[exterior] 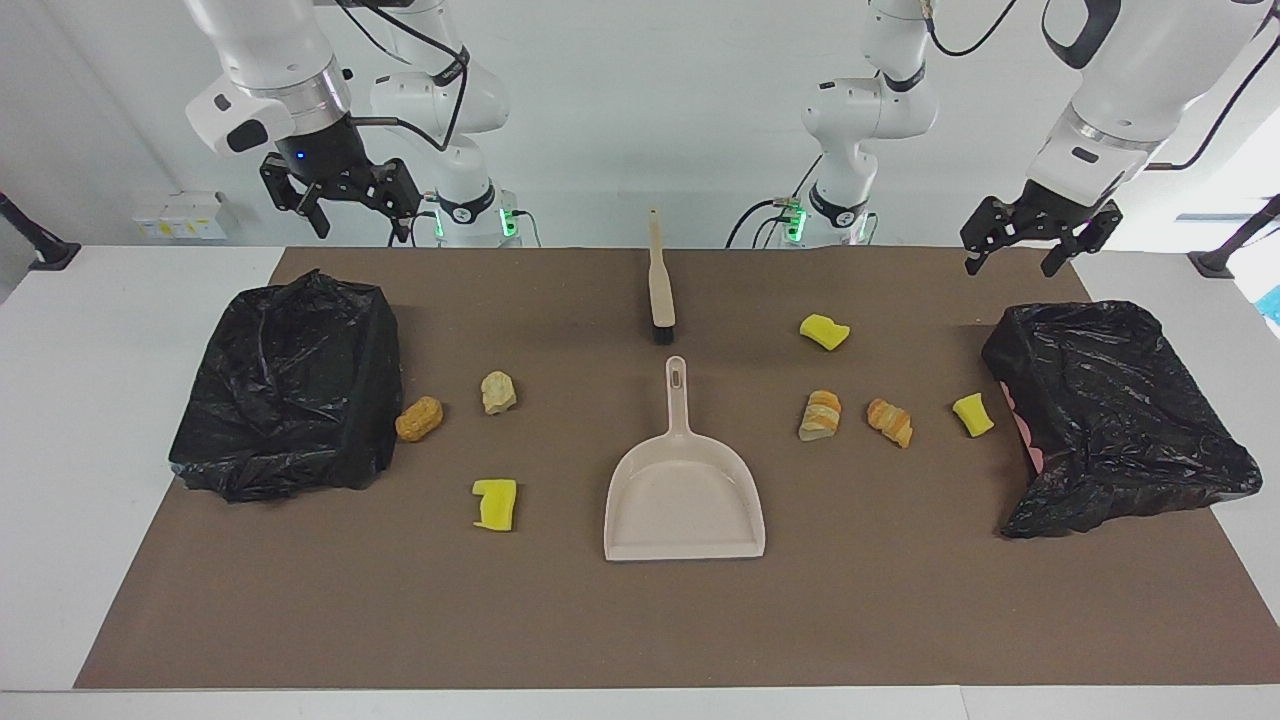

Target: Sweep and dump trash in bin

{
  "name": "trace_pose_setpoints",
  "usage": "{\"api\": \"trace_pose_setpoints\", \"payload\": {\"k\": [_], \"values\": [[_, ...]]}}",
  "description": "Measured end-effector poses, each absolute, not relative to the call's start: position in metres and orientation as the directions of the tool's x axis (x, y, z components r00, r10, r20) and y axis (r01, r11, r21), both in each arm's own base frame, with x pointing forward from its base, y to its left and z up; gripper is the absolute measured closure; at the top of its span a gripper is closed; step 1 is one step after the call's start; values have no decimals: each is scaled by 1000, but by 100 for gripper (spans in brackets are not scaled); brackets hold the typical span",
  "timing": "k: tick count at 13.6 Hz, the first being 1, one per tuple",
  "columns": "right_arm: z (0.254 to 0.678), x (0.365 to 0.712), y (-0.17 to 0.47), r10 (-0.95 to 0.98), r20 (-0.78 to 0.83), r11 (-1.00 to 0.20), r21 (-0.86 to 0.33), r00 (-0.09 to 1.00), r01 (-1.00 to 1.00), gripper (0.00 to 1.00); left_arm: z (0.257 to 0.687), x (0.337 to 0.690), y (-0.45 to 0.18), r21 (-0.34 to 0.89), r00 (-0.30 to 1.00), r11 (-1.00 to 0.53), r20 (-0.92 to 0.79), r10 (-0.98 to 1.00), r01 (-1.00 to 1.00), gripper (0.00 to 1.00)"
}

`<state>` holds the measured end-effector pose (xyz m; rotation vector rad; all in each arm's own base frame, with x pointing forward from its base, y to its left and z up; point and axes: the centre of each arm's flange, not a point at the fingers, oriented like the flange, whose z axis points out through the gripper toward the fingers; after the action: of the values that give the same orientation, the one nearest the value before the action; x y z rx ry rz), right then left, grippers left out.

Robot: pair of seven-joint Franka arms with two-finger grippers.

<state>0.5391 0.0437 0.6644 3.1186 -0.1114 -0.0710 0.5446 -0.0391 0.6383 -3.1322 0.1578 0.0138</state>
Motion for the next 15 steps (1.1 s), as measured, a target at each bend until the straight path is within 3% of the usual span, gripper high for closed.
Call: {"api": "trace_pose_setpoints", "payload": {"k": [15], "values": [[665, 539, 42, -75, -44, -997, 22, 996, -74, 0, 631, 533, -43, 15, 993, -994, -42, -107, -107, 0]]}}
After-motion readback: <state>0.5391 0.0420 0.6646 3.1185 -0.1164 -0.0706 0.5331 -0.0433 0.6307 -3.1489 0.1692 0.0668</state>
